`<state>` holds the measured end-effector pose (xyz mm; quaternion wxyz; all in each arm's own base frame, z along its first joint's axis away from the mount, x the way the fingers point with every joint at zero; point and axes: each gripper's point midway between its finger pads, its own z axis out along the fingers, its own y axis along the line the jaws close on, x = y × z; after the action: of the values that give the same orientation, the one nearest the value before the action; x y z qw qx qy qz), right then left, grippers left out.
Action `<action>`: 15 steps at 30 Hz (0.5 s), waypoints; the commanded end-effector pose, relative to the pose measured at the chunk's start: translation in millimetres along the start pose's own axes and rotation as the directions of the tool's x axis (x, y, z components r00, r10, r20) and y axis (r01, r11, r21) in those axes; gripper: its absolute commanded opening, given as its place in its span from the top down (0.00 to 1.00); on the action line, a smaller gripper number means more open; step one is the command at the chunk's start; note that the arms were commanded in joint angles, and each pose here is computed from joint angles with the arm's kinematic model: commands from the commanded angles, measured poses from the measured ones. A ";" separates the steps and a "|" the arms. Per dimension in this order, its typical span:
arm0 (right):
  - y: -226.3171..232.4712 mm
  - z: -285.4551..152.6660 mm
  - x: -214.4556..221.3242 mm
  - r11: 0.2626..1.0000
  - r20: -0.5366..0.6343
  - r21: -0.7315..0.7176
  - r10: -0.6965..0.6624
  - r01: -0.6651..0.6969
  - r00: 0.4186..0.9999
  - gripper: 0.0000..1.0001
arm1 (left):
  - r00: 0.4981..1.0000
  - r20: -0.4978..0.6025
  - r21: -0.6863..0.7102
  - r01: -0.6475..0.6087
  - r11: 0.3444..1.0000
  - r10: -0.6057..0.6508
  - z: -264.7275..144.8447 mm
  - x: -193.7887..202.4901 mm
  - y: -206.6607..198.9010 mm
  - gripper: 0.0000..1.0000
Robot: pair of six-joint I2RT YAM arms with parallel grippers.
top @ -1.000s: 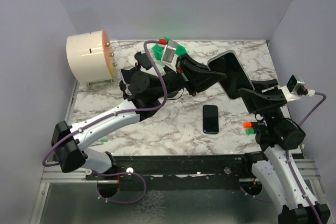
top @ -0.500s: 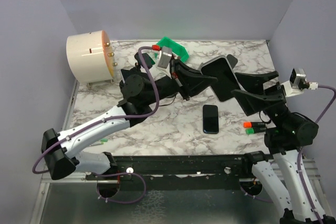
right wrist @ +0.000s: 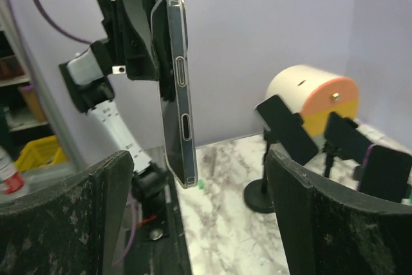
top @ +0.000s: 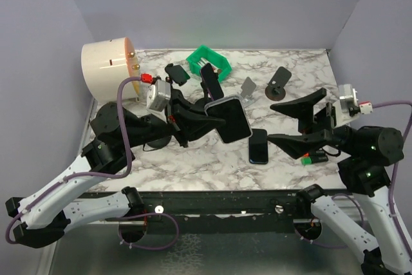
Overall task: Remove the phone from the phone stand
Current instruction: Place the phone at the center of the board.
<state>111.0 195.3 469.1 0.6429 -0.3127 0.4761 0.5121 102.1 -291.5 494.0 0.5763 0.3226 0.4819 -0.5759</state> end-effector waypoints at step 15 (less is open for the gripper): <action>31.7 37.2 56.2 0.905 -0.283 -0.305 0.211 -0.296 0.936 0.17 | 0.984 -0.179 0.170 0.025 0.985 0.006 -20.1 37.2 -30.8 1.00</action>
<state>105.4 257.0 424.0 0.4450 -0.3897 0.5102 0.6244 69.2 -289.6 449.8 0.4910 0.4109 0.5077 -0.5764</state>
